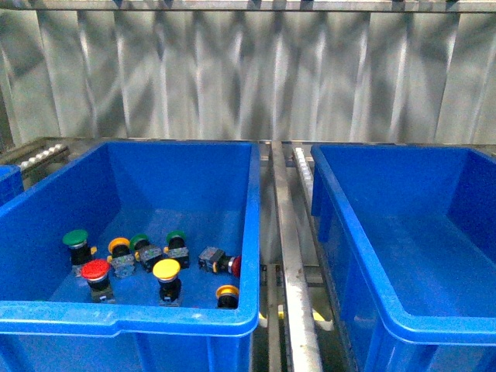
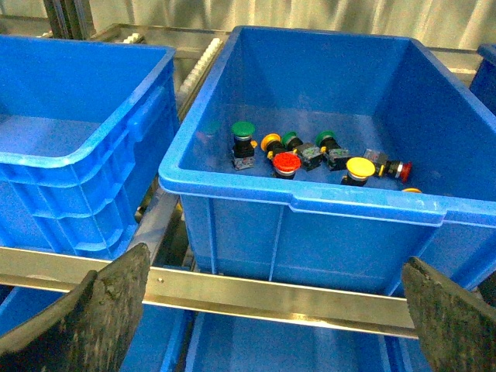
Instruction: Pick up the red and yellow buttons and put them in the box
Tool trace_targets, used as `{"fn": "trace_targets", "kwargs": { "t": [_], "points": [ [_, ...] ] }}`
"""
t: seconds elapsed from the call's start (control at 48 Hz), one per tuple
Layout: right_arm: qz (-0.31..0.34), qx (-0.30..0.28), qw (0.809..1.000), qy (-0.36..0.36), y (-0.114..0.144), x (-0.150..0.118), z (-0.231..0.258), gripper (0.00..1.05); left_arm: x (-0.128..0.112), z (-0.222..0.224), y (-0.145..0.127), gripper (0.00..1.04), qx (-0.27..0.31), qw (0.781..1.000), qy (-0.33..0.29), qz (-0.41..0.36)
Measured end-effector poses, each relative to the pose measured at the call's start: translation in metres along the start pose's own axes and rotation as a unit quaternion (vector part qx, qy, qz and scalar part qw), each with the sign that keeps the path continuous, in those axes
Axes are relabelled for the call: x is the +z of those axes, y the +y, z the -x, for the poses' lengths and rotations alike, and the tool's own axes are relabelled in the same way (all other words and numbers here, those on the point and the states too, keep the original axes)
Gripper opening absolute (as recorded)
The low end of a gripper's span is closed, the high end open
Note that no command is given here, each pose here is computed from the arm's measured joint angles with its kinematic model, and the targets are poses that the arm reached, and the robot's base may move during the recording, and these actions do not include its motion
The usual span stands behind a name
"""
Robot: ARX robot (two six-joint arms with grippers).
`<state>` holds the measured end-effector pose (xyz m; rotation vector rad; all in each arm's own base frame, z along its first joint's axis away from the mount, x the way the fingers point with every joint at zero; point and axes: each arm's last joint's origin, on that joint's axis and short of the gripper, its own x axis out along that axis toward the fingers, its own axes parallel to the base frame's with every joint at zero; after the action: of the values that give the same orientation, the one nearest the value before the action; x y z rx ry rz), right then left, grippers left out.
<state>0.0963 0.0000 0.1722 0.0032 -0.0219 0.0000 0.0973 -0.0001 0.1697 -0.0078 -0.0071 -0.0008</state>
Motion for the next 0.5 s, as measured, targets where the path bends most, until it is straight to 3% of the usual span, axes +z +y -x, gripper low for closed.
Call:
{"fn": "trace_targets", "kwargs": {
  "t": [0.5],
  "points": [
    [0.000, 0.000, 1.000, 0.000, 0.0000, 0.0000, 0.0000, 0.98, -0.0001, 0.0000, 0.0000, 0.97, 0.000, 1.000, 0.000, 0.000]
  ]
}}
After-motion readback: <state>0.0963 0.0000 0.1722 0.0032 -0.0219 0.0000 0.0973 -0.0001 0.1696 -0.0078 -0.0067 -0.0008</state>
